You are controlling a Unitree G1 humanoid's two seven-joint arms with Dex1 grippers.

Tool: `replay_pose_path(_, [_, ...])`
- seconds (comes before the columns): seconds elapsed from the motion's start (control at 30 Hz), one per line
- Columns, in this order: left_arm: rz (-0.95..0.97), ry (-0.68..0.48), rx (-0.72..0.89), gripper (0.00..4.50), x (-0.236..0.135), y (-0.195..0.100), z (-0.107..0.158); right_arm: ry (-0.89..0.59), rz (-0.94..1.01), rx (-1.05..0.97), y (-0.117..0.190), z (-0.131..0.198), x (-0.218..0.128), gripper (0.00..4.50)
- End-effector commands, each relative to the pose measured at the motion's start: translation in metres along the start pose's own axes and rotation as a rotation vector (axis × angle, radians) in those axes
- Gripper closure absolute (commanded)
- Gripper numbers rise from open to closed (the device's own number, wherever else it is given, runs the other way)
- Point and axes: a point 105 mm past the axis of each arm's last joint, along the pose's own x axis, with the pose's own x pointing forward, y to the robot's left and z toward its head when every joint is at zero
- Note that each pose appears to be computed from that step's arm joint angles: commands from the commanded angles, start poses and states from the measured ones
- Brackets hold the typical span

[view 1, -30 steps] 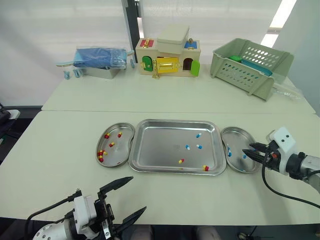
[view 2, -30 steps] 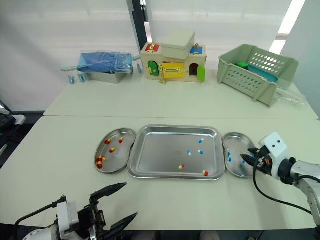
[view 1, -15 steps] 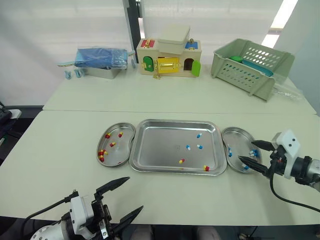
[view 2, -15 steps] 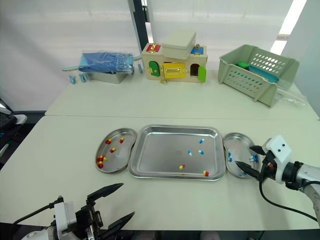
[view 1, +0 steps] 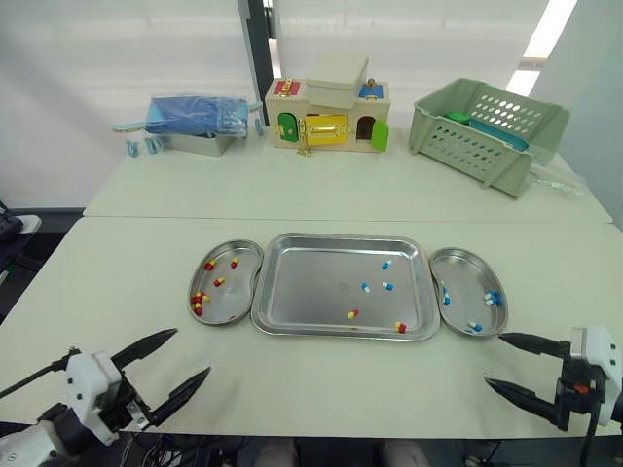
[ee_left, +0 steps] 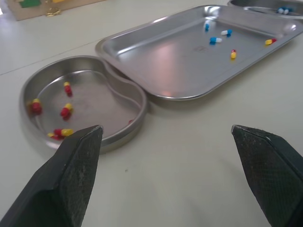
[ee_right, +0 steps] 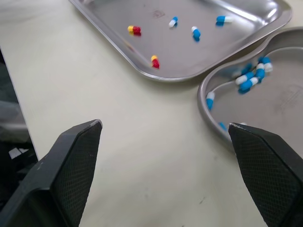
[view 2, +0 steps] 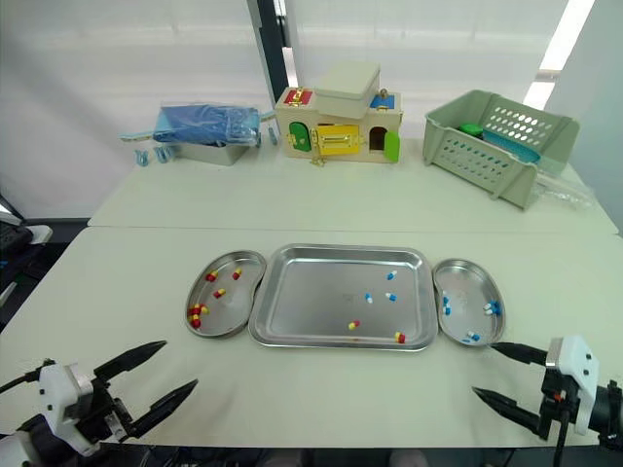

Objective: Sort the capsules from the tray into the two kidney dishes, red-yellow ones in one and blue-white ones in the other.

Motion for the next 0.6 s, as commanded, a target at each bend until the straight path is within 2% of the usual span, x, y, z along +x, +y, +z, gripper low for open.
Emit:
replay_pose_path(0.03, [0.029,0.032,0.022,0.00,-0.010,0.012,0.002,-0.028,0.004,-0.042,0.001,0.002,0.002,0.03])
replay_pose_path(0.4, [0.033,0.067,0.033,0.00,-0.014,0.020,0.007,-0.053,0.017,-0.062,0.001,0.008,0.016,0.03])
replay_pose_path(0.6, [-0.126,0.140,0.063,0.00,0.013,0.018,0.022,-0.079,0.031,-0.075,0.010,0.015,0.024,0.03])
